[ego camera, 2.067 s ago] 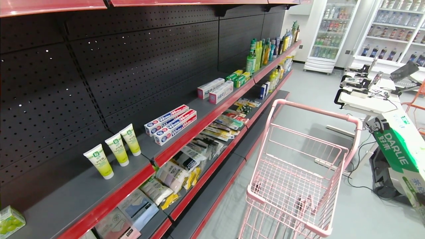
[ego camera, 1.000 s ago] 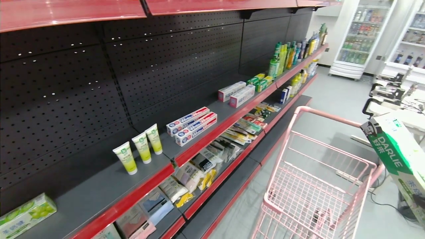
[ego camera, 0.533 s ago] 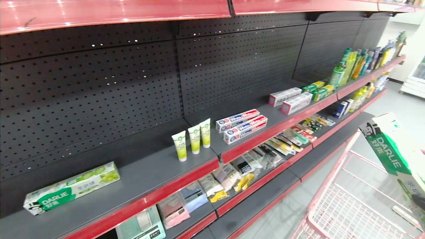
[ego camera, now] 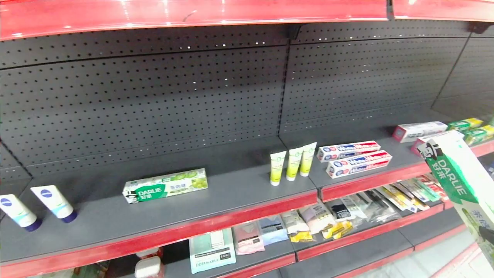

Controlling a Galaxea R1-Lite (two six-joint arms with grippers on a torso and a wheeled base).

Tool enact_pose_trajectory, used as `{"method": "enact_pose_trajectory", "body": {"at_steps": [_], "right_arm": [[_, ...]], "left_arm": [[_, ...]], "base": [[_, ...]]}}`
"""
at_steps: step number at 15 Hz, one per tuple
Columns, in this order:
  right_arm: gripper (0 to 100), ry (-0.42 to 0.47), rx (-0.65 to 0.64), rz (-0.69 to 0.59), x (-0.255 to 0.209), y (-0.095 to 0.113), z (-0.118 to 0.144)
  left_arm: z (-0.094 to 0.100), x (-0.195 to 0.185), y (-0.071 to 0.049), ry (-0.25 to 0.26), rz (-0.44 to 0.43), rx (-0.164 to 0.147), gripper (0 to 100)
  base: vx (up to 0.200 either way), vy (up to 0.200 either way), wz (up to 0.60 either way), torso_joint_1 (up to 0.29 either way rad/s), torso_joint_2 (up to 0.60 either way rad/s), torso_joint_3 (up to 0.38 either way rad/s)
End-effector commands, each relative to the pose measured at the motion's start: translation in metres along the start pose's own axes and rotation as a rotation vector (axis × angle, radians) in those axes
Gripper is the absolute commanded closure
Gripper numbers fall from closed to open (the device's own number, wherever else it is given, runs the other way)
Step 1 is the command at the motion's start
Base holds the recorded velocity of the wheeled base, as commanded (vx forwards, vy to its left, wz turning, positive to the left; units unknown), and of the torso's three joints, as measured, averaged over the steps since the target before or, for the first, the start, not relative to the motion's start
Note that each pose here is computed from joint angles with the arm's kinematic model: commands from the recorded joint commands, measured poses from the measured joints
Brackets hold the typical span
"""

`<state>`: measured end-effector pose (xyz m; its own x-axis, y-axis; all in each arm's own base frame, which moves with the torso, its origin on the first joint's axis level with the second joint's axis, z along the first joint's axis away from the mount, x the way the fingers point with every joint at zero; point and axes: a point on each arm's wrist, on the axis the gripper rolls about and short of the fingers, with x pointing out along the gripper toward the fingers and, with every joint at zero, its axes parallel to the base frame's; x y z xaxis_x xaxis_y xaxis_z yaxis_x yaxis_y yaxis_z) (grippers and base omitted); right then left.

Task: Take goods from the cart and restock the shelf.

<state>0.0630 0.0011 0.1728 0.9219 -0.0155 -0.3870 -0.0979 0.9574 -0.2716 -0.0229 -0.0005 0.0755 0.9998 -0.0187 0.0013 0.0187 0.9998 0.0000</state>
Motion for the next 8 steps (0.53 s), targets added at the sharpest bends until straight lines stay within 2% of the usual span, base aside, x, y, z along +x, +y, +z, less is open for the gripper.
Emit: {"method": "enact_pose_trajectory", "body": {"at_steps": [1, 3, 8], "right_arm": [[100, 0.002, -0.001, 0.001, 0.0005, 0.0001, -0.0001], [100, 0.002, -0.002, 0.001, 0.0005, 0.0001, -0.0001], [100, -0.014, 0.023, -0.002, 0.0026, -0.0005, 0.0025]], "left_arm": [[0.0, 0.0001, 0.0, 0.001, 0.0, 0.0, 0], [0.0, 0.0001, 0.0, 0.001, 0.0, 0.0, 0], [0.0002, 0.0001, 0.0, 0.0, 0.0, 0.0, 0]], "base": [[0.0, 0.0, 0.6, 0.002, 0.0, 0.007], [0.0, 0.0, 0.6, 0.005, 0.0, 0.002], [0.0, 0.0, 0.0, 0.0, 0.0, 0.0]]}}
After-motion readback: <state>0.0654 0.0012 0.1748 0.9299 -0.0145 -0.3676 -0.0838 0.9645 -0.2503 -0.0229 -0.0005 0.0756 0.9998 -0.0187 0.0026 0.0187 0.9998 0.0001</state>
